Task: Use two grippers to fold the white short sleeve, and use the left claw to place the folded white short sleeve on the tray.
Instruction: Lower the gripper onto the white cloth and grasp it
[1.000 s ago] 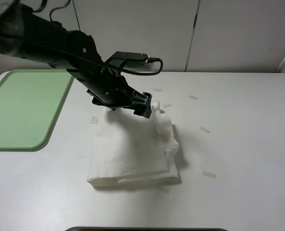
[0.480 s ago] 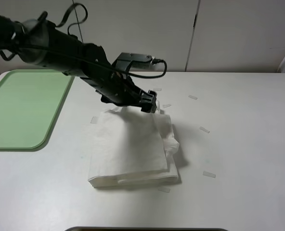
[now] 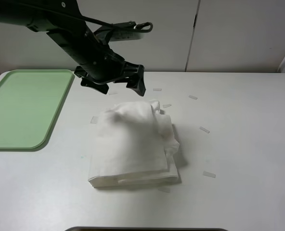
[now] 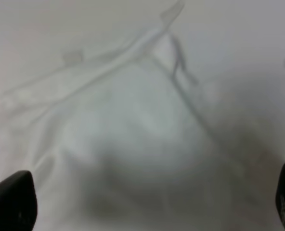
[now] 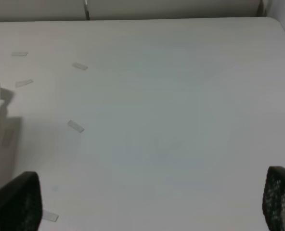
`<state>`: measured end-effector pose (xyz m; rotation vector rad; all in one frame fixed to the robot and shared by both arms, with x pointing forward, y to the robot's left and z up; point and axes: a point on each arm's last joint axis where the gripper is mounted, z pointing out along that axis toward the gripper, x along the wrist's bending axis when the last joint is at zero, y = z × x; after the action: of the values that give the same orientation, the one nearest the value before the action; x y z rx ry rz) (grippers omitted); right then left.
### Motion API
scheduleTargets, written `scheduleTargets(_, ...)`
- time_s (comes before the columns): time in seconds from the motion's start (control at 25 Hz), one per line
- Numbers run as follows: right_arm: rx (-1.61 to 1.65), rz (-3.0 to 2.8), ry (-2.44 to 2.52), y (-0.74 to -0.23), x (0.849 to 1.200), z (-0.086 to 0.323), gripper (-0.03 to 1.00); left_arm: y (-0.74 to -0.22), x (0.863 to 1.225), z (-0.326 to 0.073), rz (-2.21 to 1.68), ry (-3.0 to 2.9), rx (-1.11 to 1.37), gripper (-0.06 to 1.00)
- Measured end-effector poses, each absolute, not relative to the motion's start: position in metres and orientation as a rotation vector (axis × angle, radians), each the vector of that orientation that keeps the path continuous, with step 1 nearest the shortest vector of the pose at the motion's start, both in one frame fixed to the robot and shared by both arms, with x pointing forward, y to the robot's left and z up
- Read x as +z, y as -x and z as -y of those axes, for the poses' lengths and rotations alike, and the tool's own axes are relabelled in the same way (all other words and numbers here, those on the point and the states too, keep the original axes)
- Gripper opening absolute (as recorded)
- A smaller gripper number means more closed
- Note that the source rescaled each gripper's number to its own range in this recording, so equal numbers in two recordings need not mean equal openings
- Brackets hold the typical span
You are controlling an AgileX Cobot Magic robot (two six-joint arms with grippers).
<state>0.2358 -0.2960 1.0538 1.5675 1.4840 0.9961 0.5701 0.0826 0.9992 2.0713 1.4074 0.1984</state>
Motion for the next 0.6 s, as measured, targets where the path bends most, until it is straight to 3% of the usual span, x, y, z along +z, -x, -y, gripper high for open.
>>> scheduleTargets(0.6,0.996,-1.484,-1.567,-0.236,1.054,0.296,1.00,-0.542,0.945,-0.131,-1.731,-2.178,0.027,1.00)
